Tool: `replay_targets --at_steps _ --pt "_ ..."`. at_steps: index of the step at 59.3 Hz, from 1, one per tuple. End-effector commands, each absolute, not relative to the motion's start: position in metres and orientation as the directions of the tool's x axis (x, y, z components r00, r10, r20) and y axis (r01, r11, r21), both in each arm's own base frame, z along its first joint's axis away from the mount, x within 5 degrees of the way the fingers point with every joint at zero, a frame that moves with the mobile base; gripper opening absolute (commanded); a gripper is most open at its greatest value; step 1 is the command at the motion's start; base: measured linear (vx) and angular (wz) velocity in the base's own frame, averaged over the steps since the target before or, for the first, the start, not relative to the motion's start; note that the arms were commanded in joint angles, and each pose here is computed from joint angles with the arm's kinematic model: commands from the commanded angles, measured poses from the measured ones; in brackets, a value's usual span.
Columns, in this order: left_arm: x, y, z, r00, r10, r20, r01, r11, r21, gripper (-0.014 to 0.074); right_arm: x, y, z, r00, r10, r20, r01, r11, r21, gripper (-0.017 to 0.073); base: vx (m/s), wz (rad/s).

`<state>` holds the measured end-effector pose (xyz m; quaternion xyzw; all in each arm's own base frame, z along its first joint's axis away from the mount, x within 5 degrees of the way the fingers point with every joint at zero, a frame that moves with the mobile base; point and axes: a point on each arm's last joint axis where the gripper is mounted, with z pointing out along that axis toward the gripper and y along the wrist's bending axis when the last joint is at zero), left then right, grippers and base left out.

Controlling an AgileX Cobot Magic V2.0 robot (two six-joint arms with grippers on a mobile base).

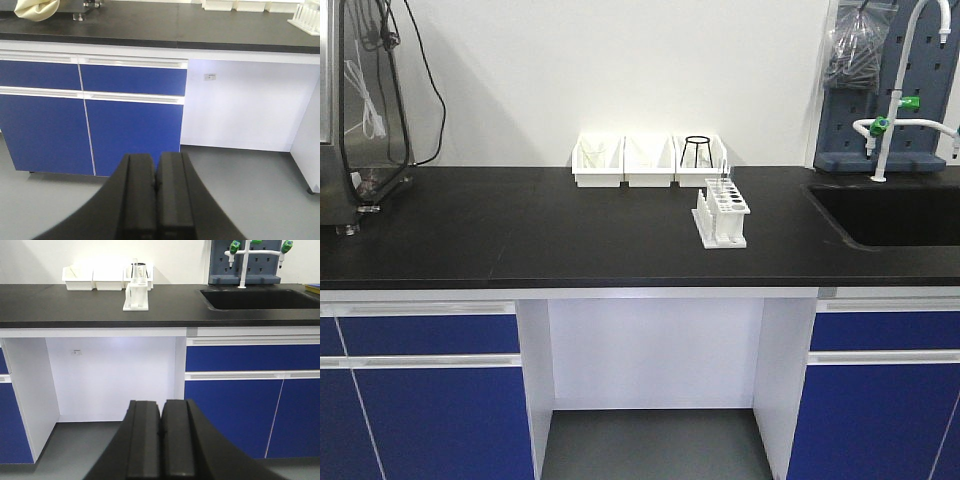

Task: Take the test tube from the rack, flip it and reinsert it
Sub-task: 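Drive the base toward the white test-tube rack on the bench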

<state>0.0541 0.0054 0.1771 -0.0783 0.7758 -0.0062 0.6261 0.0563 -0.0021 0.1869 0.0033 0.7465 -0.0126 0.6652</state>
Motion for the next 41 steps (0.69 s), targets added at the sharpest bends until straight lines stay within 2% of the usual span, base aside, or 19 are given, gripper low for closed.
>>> replay_targets --at_steps 1,41 --pt "0.0549 0.0046 0.1855 -0.11 -0.124 -0.986 -0.092 0.989 -0.114 -0.0006 0.0564 -0.0013 0.1945 -0.028 -0.03 -0.999 0.013 0.999 -0.031 -0.0008 0.01 -0.03" --pt "0.0549 0.0046 0.1855 -0.11 -0.124 -0.986 -0.092 0.989 -0.114 -0.0006 0.0564 -0.0013 0.1945 -0.028 -0.03 -0.999 0.013 0.999 -0.031 -0.0008 0.07 -0.01"
